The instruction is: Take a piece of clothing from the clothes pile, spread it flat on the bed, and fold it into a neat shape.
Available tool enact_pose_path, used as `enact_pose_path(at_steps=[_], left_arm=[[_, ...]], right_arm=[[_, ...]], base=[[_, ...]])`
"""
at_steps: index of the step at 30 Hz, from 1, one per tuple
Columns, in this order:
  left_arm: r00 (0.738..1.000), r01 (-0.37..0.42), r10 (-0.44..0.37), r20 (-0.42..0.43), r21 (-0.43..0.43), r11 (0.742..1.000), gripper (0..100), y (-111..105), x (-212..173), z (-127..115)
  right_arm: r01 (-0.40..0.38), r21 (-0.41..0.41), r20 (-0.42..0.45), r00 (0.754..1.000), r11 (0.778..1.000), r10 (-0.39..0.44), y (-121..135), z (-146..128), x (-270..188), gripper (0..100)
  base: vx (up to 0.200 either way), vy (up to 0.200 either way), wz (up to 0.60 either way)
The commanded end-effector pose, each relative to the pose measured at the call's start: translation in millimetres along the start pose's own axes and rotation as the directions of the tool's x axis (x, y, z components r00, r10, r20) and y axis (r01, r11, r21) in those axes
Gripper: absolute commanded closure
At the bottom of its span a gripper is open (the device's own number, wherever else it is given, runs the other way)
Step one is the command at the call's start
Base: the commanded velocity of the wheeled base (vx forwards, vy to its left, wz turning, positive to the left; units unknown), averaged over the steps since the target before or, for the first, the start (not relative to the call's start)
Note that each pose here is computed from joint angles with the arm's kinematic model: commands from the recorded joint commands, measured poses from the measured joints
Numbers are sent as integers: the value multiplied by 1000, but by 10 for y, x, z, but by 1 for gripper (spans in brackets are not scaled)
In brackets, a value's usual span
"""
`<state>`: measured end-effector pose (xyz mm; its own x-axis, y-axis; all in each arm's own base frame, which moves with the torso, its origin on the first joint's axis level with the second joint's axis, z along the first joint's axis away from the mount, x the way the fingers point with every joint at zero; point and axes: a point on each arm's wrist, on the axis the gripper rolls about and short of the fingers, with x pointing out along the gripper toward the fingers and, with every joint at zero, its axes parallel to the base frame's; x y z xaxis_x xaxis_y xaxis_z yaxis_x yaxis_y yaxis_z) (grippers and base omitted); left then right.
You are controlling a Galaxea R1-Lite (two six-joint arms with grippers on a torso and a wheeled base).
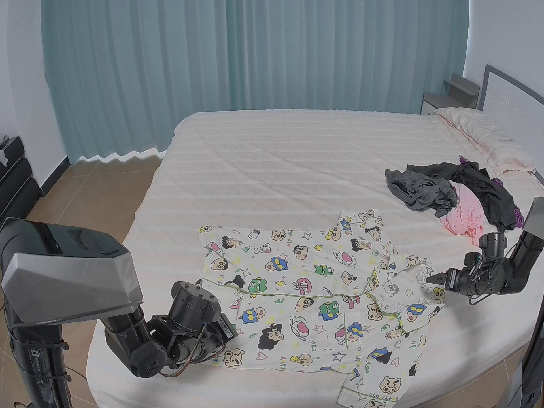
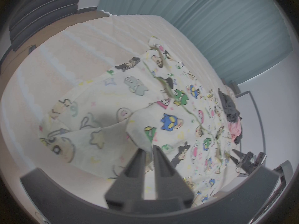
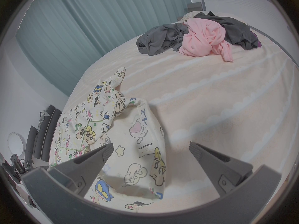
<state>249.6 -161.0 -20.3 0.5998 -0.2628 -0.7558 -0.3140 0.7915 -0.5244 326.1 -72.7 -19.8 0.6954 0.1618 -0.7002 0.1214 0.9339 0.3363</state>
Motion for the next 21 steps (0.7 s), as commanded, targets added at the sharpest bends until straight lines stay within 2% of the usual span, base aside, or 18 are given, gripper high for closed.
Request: enact_pose_path(at_steps=[1,5,8,15,20,21], left_arm=[[999,-18,19,27,-16,1000,100,-5,-62,118],[995,40,-38,91,-17,999,100,-94,-212,321],[990,57,-65,124,72,996,100,-131,-292,412],[991,-4,-27,134,230,973,100,18,-283,501],[988,3,-57,143,353,936,100,137,-291,655],[988,3,-57,143,353,936,100,137,-291,655]], right_arm=[[-6,-12,28,1000,1000,6,15,-15,-29,0],[-17,-28,60,998,999,19,68,-19,-91,0],[-31,-46,70,997,998,34,143,-28,-131,0],[-33,-49,71,997,998,37,159,-27,-148,0],[-33,-48,70,997,998,36,158,-30,-145,0],[-33,-48,70,997,998,36,158,-30,-145,0]], base=[[0,0,0],[0,0,0],[0,0,0],[0,0,0],[0,0,0],[0,0,0]])
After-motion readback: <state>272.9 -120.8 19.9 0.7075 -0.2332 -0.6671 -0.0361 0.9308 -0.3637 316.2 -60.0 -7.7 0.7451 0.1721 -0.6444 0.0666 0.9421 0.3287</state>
